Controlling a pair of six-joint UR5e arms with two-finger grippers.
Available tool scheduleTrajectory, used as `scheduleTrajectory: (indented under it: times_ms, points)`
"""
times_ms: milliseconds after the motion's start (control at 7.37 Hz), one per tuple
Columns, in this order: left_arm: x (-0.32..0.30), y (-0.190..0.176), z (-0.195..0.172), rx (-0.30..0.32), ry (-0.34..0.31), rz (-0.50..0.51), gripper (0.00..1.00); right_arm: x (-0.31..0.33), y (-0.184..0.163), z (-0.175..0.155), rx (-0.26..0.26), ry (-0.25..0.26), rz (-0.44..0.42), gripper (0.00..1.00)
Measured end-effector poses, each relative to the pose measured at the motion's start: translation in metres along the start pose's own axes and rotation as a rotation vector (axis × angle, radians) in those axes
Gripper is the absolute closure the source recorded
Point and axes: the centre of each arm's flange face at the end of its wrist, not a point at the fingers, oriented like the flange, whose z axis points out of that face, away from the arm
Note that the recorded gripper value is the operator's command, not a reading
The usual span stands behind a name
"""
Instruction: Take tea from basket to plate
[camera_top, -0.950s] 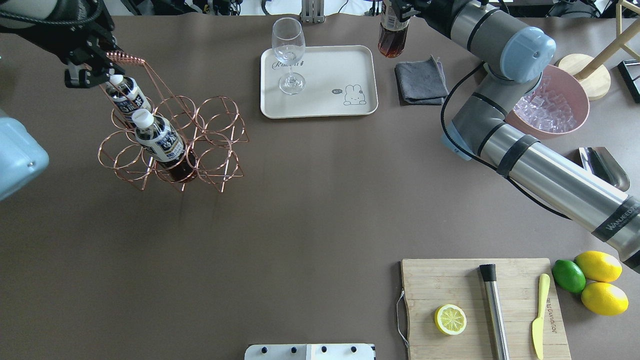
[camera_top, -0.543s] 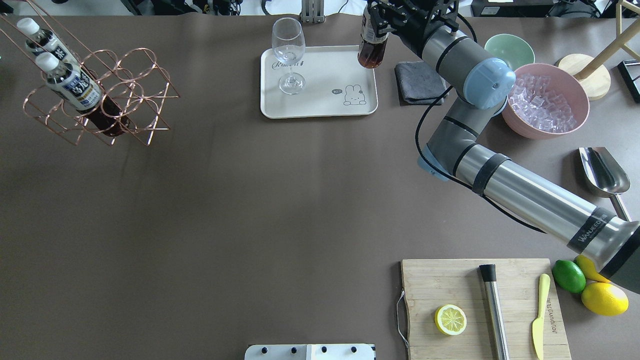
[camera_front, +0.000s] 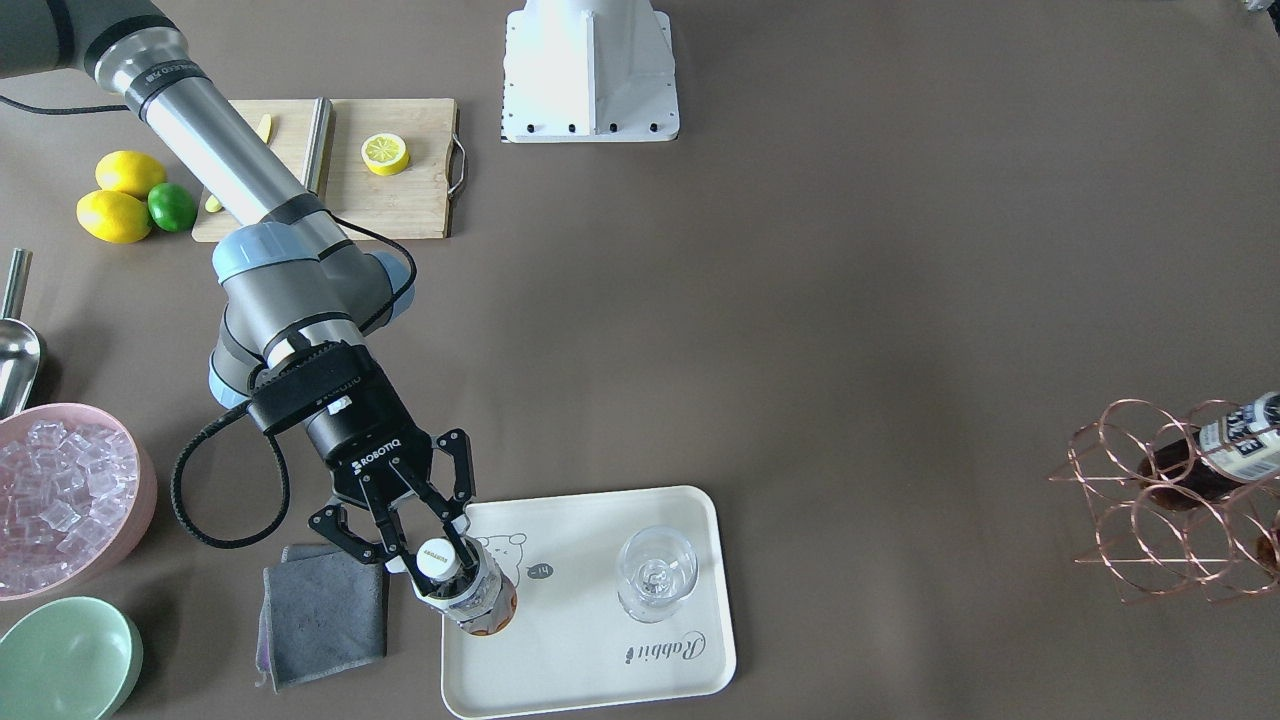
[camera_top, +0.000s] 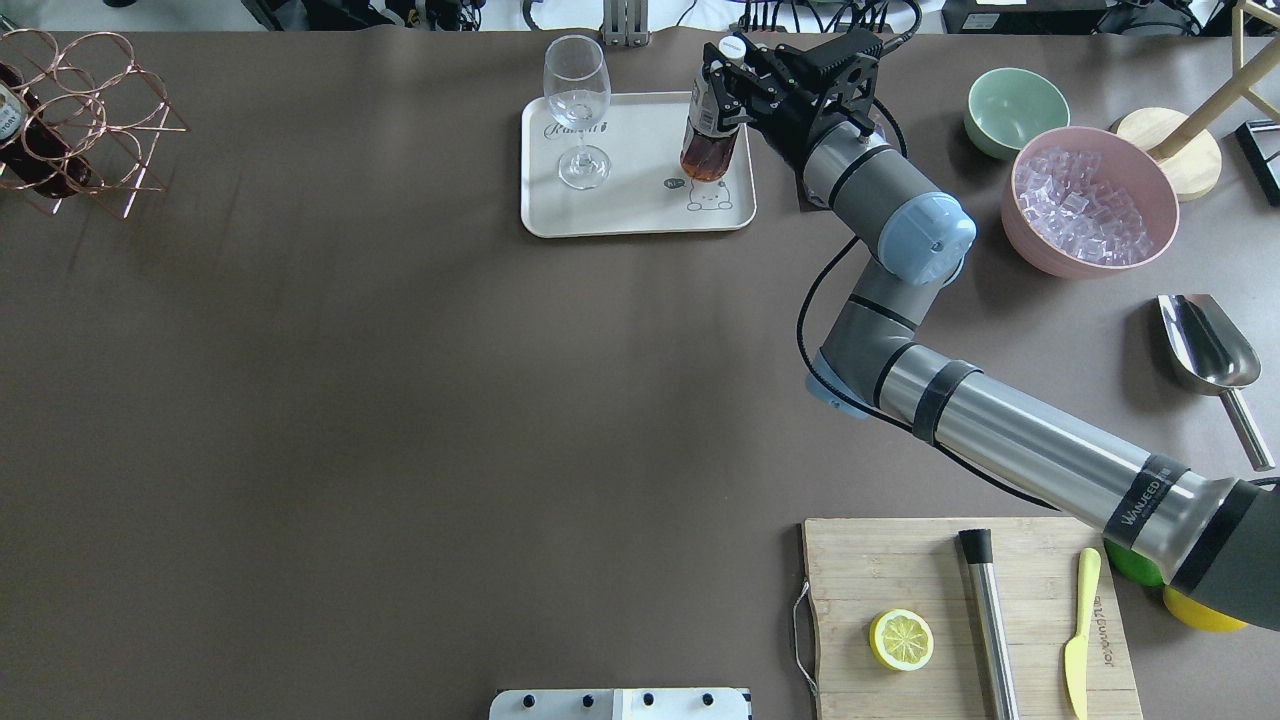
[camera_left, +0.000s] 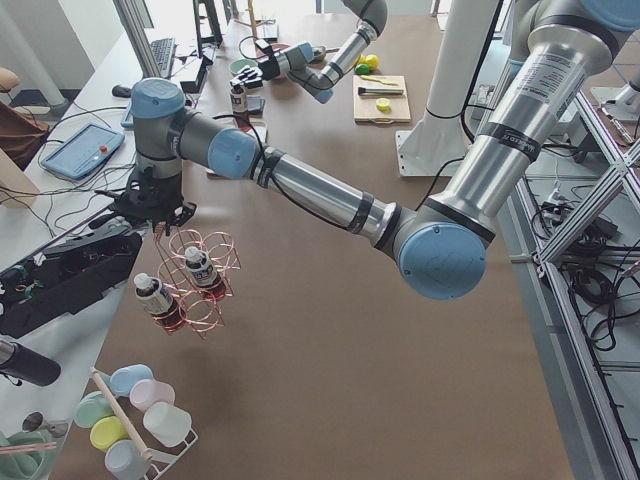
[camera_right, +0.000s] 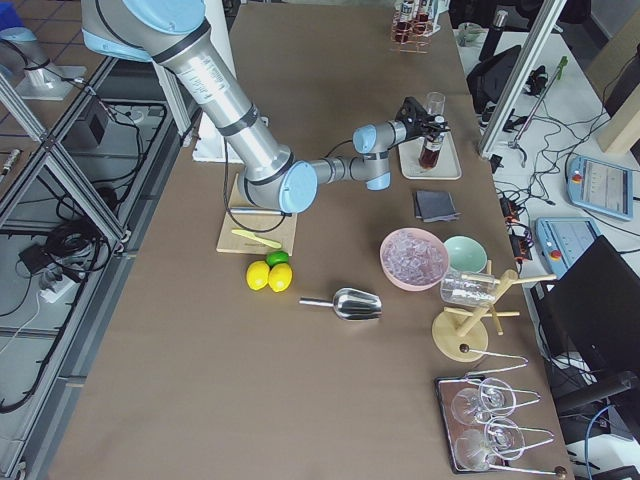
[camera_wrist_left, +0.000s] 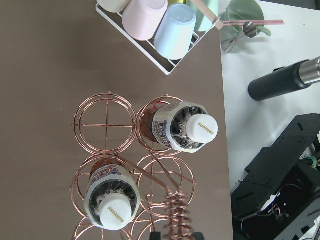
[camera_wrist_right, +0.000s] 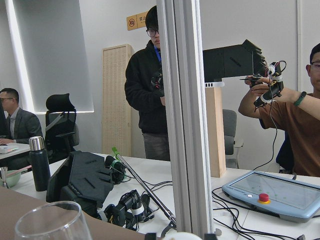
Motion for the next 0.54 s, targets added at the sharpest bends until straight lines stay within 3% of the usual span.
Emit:
scheduleTrajectory:
  times_ms: [136,407,543]
  points:
    - [0.009,-0.028,0.021,0.004,0.006,-0.002,1.0,-0.006,0.006,-0.002,-0.003,-0.004,0.005,1.0]
    - [0.03,-0.046,0.042,0.01,0.01,-0.004,1.0,-0.01,0.011,-0.003,-0.008,-0.008,0.008,1.0]
    - [0.038,-0.043,0.046,0.012,0.005,-0.006,1.0,-0.01,0.012,-0.003,-0.009,-0.008,0.007,0.75]
